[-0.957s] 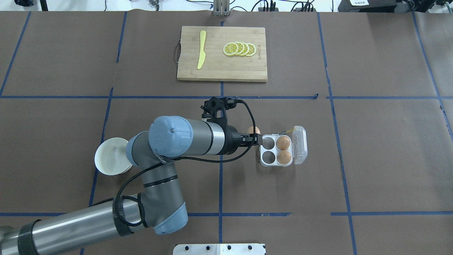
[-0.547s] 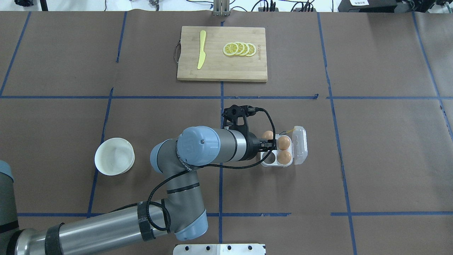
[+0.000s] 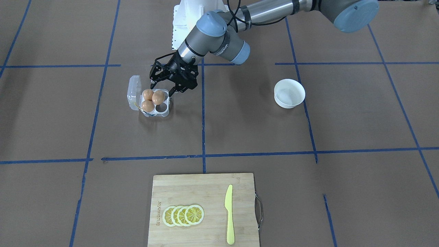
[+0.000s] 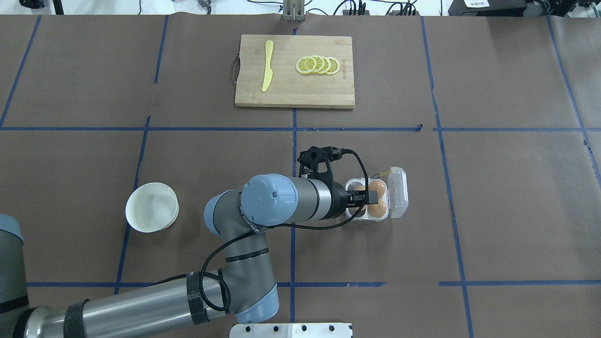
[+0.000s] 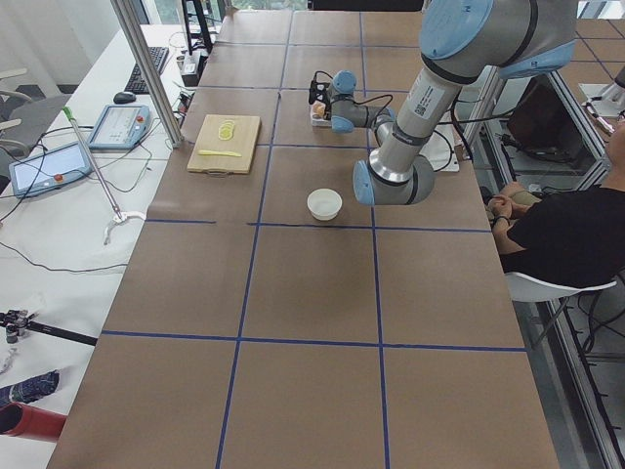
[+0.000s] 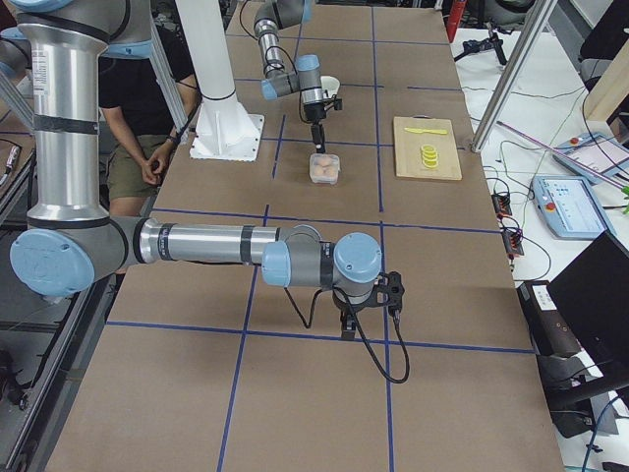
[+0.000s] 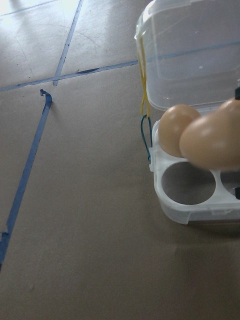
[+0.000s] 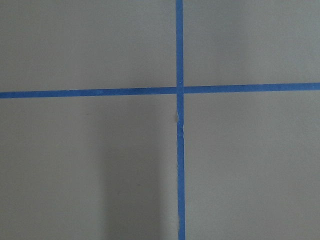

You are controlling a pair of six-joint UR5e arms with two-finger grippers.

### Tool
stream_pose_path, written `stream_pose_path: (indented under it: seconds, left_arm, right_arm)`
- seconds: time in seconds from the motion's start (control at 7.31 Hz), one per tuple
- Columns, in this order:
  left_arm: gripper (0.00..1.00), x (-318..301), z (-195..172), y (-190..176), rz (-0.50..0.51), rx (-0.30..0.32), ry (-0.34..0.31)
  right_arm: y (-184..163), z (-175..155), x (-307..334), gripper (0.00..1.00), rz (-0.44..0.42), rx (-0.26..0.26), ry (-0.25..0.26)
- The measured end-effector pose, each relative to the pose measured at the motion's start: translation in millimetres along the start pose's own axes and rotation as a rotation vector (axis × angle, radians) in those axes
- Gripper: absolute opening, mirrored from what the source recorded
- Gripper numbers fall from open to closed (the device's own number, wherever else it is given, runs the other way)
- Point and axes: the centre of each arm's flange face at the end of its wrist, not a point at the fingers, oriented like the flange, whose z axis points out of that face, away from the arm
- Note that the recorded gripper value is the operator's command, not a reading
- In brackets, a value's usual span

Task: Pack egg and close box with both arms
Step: 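Lower the egg into an empty carton cup and open the left gripper, then withdraw the left arm away while the right arm reaches toward the carton lid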

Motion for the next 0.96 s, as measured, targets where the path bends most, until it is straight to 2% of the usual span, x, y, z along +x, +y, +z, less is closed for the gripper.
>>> stream_pose_path:
  seconds: [0.14,0.55,0.68,0.96]
  left_arm:
    - [1.0,0.8,-7.5,-11.0,-0.007,-0.011,-0.002]
    - [1.0,-15.6,-64.4,-68.2,-0.03,-0.103,-0.088]
    - [1.0,-31.5,-93.1,-84.8,-0.027,-0.12,-0.129]
    - [1.0,-52.8,-156.3,-117.3,-0.007,-0.109,-0.223]
  right_arm:
    - [-1.7,-2.7,-3.9,1.0,-0.005,0.006,-0.004]
    - [-8.2,-13.5,-59.4,1.0,0.025,0.017,-0.093]
    - [-9.4,-11.5,-96.3,0.88,0.045,0.023,-0.113]
    - [-4.6,15.4,-170.3,0.3,0.09,0.058,-0.155]
